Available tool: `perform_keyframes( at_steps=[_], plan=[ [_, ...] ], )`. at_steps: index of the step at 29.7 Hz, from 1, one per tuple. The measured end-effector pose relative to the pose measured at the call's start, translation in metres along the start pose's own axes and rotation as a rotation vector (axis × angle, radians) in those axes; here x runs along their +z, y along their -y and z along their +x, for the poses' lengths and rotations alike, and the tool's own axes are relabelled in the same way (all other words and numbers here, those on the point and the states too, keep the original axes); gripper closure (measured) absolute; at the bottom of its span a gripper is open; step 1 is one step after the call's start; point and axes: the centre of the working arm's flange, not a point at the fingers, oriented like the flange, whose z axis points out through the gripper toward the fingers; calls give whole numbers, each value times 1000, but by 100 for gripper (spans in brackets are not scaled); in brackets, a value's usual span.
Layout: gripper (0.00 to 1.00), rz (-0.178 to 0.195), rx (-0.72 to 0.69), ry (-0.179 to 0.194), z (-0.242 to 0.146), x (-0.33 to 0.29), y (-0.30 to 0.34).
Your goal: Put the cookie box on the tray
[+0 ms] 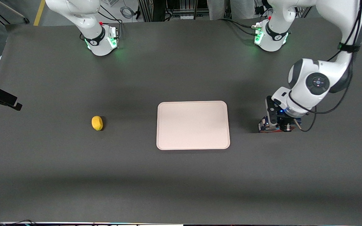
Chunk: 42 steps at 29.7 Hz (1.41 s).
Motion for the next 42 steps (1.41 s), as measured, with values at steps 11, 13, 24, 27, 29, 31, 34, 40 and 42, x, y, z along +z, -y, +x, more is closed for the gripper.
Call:
perform_keyframes(
  at_steps=[11,13,24,27,29,31,34,40,42],
  plan=[
    [81,-4,8,-31,7,3,3],
    [81,-11,4,-40,10,3,5],
    [80,-8,4,-42,16,17,10],
    [71,-8,6,-40,15,20,10],
    [62,-9,7,-41,16,20,10],
    [54,-9,7,-41,16,20,10],
    [38,-8,7,-41,16,20,10],
    [0,-7,6,-43,17,20,11],
    [0,-6,6,-43,17,20,11]
  ],
)
